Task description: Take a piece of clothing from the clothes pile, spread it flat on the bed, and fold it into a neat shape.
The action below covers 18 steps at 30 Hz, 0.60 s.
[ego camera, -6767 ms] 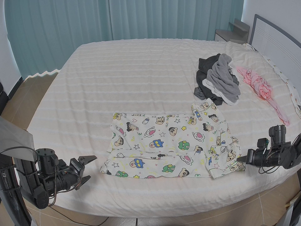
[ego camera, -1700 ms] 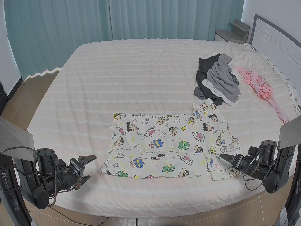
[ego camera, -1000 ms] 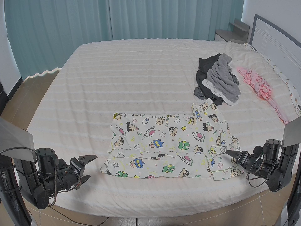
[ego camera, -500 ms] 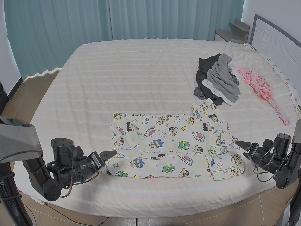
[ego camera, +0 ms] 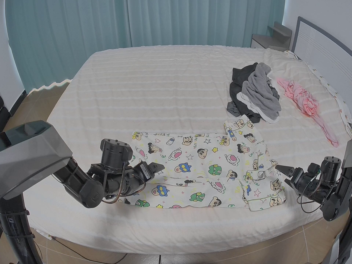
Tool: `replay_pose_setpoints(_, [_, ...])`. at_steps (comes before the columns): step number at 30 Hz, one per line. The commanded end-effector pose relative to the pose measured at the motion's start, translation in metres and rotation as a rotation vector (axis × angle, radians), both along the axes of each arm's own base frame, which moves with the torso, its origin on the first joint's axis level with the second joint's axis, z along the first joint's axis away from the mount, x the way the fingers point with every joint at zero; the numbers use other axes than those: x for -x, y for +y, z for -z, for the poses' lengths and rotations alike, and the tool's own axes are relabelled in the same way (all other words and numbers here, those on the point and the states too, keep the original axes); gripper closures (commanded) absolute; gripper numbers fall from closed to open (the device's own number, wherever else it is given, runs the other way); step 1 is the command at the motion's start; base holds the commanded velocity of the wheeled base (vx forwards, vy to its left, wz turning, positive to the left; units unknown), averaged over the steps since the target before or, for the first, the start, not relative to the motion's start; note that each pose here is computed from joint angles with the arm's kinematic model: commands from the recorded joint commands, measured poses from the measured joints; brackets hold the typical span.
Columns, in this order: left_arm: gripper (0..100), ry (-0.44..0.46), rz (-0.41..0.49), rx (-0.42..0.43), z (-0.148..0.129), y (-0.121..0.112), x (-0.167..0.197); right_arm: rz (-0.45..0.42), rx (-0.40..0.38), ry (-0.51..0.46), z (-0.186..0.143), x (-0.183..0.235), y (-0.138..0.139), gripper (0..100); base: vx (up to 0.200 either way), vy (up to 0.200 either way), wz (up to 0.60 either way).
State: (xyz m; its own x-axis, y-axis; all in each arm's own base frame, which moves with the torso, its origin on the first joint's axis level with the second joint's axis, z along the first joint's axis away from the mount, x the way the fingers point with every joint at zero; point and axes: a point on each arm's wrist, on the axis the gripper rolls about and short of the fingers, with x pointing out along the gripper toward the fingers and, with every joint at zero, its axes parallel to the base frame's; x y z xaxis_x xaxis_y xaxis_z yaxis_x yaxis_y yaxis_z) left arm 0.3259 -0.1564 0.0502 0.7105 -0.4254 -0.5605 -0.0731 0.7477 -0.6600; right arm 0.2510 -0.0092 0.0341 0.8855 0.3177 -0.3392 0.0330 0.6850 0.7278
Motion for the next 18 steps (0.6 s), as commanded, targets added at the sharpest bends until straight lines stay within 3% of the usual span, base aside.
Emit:
replay_pose_setpoints(1, [0,0.039,0.017,-0.006,0.021,-0.016,-0.005,-0.001,0.001,-0.006,0.000,0.000,0.000,0,0.000,0.000,0.00])
replay_pose_setpoints(14, [0,0.038,-0.004,-0.015,0.031,-0.021,-0.017,-0.006,0.006,0.007,0.004,-0.001,0.001,0,0.000,0.000,0.00])
replay_pose_setpoints(15, [0,0.006,-0.058,-0.034,0.036,-0.024,-0.032,-0.007,0.007,0.013,0.005,0.000,0.001,0,0.000,0.000,0.00])
replay_pose_setpoints(18, [0,-0.024,-0.110,-0.044,0.040,-0.023,-0.049,-0.007,0.007,0.014,0.006,0.000,0.001,0,0.000,0.000,0.00])
